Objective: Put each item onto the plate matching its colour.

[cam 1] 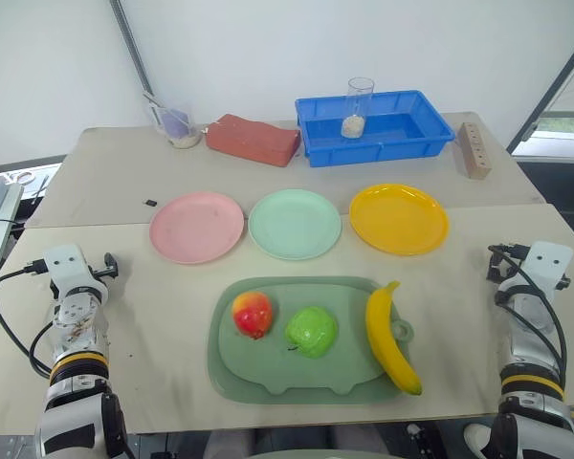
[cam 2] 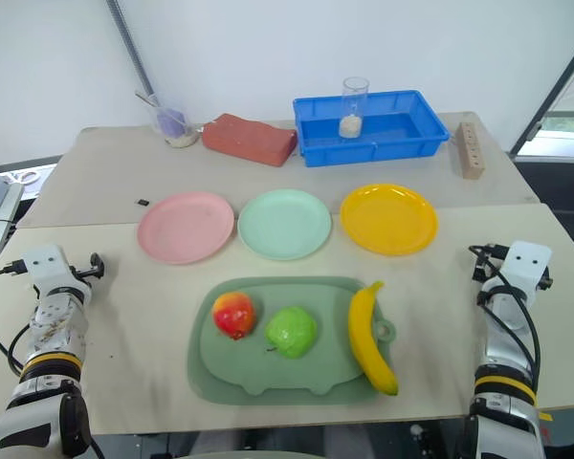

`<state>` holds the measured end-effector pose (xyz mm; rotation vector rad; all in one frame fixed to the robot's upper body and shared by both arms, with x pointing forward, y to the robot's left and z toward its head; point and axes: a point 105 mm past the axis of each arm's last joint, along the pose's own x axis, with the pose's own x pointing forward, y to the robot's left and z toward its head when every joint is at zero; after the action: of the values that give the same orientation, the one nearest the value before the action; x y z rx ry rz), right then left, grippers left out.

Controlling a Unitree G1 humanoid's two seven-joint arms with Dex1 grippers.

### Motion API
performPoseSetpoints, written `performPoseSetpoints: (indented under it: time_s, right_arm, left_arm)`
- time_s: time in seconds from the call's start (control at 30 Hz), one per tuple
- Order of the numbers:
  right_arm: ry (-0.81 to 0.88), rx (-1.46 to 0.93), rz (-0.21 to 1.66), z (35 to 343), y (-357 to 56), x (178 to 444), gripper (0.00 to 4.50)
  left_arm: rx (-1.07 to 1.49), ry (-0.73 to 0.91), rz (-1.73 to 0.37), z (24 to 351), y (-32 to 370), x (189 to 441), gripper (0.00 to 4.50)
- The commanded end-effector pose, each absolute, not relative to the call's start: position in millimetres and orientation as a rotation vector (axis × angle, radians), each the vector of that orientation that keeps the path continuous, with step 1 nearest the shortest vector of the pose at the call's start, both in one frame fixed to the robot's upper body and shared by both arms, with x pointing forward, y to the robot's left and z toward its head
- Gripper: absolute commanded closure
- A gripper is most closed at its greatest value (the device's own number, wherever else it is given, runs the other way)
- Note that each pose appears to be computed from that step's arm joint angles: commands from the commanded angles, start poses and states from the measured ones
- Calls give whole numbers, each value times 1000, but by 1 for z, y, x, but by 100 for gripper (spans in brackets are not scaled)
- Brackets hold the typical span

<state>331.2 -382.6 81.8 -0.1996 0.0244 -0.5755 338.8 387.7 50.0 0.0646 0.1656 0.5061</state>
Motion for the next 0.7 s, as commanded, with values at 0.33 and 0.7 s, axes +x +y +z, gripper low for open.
performPoseSetpoints:
  time_s: [0.33, 0.7]
  right_arm:
    - [-74, -285, -292, 140, -353, 355, 2]
    - [40, -223, 905, 186, -174, 305, 2]
  left_arm:
    - [149, -28, -24, 144, 355, 346, 0]
    - [260, 170, -999, 182, 219, 288, 0]
